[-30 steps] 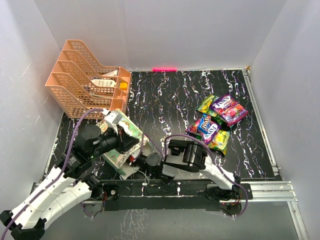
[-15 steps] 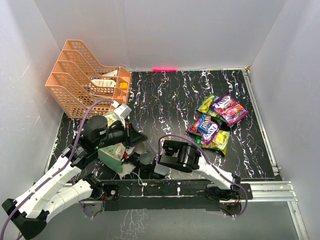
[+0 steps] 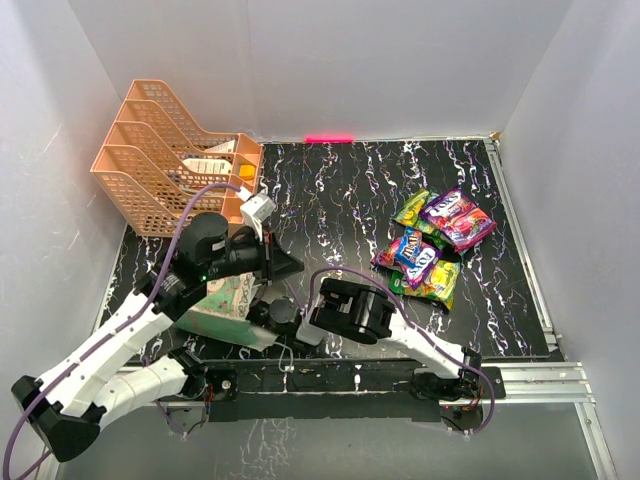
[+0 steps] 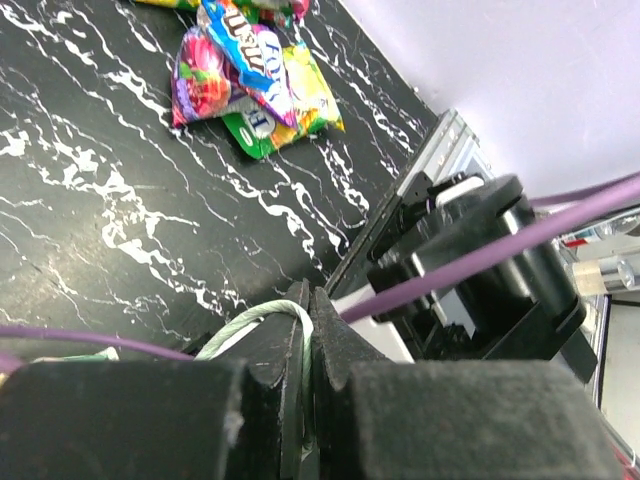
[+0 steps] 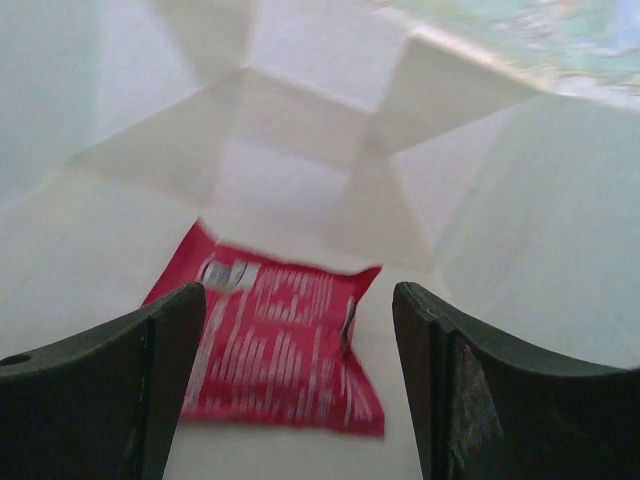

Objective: Take the snacks out of the paper bag

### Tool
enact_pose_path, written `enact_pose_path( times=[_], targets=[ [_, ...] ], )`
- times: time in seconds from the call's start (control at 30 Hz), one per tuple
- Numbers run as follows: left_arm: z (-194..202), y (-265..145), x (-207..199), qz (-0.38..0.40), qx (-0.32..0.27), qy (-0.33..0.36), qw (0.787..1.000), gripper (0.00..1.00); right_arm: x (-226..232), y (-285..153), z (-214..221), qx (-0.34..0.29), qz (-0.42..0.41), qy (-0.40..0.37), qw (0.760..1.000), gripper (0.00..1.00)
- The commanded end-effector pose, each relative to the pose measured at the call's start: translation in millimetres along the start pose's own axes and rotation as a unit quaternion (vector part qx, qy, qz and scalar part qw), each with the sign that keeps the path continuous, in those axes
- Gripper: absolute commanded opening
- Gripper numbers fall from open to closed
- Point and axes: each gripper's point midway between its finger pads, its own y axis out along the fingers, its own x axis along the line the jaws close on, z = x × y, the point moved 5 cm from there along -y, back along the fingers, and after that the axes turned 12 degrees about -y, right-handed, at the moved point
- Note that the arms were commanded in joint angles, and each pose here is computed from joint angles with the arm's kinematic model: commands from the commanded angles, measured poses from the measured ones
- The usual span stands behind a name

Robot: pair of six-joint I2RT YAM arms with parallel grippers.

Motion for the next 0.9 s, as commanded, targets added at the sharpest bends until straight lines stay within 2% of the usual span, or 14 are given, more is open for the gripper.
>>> enact_pose_path(
  times=[0.0,0.1,0.23,0.37,0.5,0.63,0.7,0.87],
  targets=[
    [-26.3,0.3,-10.1,-0.023,-0.028,0.009,0.999,0.00,-7.7,12.0,-74.4,-0.184,0.015,0.017,0.983,0.78],
    [-34.2,6.2,-12.0,-0.025,-0.028,0.009,0.999,0.00,-4.1,11.2,-77.4,-0.195,0.004,0.023,0.981,0.79],
    [-31.1,14.2,-6.4,-0.030,-0.013,0.000,0.999,0.00,3.5,0.9,-64.0,-0.175,-0.019,0.018,0.984,0.74],
    [-13.6,10.5,4.4,-0.038,-0.003,-0.011,0.999,0.00,5.0,-23.9,-48.6,-0.136,-0.041,0.002,0.990,0.74],
    [-6.1,0.9,9.4,-0.046,-0.019,-0.007,0.999,0.00,13.7,-43.4,-24.7,-0.083,-0.088,-0.003,0.993,0.73],
    [-3.9,-2.4,13.0,-0.056,-0.024,-0.004,0.998,0.00,22.8,-56.7,-8.9,-0.056,-0.116,-0.001,0.992,0.67],
    [-3.6,-3.1,13.1,-0.057,-0.025,-0.002,0.998,0.00,21.1,-57.7,-6.7,-0.052,-0.110,-0.005,0.993,0.60],
    [-0.8,-6.5,19.6,-0.078,-0.031,-0.005,0.997,0.00,0.0,-46.0,-20.4,-0.043,-0.071,-0.032,0.996,0.28]
  ],
)
